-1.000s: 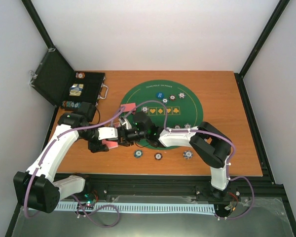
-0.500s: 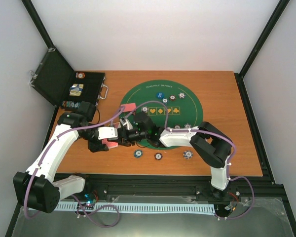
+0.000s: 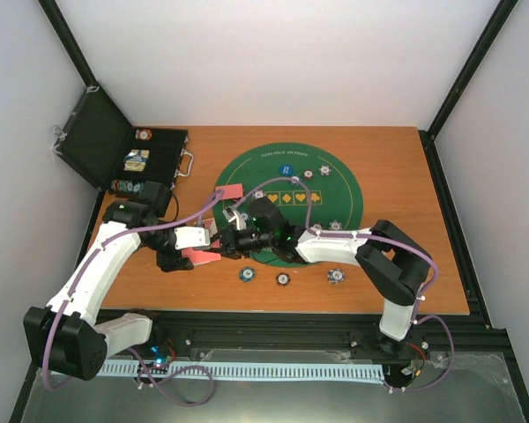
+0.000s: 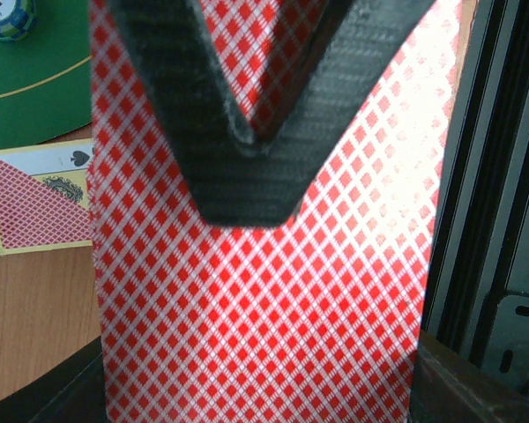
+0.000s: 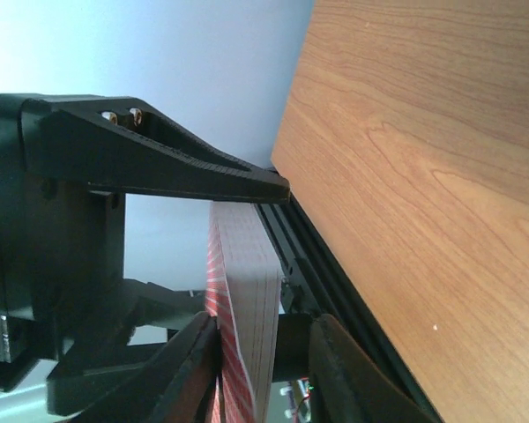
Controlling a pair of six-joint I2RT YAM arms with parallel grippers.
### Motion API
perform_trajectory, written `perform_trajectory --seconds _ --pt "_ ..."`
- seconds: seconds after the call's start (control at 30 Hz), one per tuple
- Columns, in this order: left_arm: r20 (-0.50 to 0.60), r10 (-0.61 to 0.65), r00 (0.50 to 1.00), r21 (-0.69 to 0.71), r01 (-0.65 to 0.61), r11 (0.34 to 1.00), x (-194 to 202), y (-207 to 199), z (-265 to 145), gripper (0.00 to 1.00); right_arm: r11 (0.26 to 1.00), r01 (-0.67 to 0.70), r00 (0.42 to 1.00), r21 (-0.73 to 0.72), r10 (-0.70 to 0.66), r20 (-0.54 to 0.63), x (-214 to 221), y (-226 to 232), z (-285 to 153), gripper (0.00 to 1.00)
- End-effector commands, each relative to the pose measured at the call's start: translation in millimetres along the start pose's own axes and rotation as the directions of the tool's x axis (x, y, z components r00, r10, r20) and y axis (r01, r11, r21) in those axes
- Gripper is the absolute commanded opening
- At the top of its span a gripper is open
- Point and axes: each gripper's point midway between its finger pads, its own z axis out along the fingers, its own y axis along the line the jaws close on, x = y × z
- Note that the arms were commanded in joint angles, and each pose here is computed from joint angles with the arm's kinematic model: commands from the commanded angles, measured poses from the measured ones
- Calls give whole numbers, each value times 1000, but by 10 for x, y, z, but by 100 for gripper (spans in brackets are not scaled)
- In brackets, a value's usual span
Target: Distribute texas hold em gaming equipment
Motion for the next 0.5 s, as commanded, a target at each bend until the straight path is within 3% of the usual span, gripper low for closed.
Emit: perform_trajectory --seconds 0.0,0.27,0.47 --pt "41 41 998 -38 -40 998 -107 41 -108 1 996 -19 1000 83 17 23 -15 -133 -120 23" --pt "33 43 999 -40 -42 998 -83 48 -76 1 994 -15 999 106 10 49 -50 -61 -299 6" --pt "24 44 999 -41 -43 998 -66 52 -63 1 992 -10 998 125 2 64 -102 -54 -442 3"
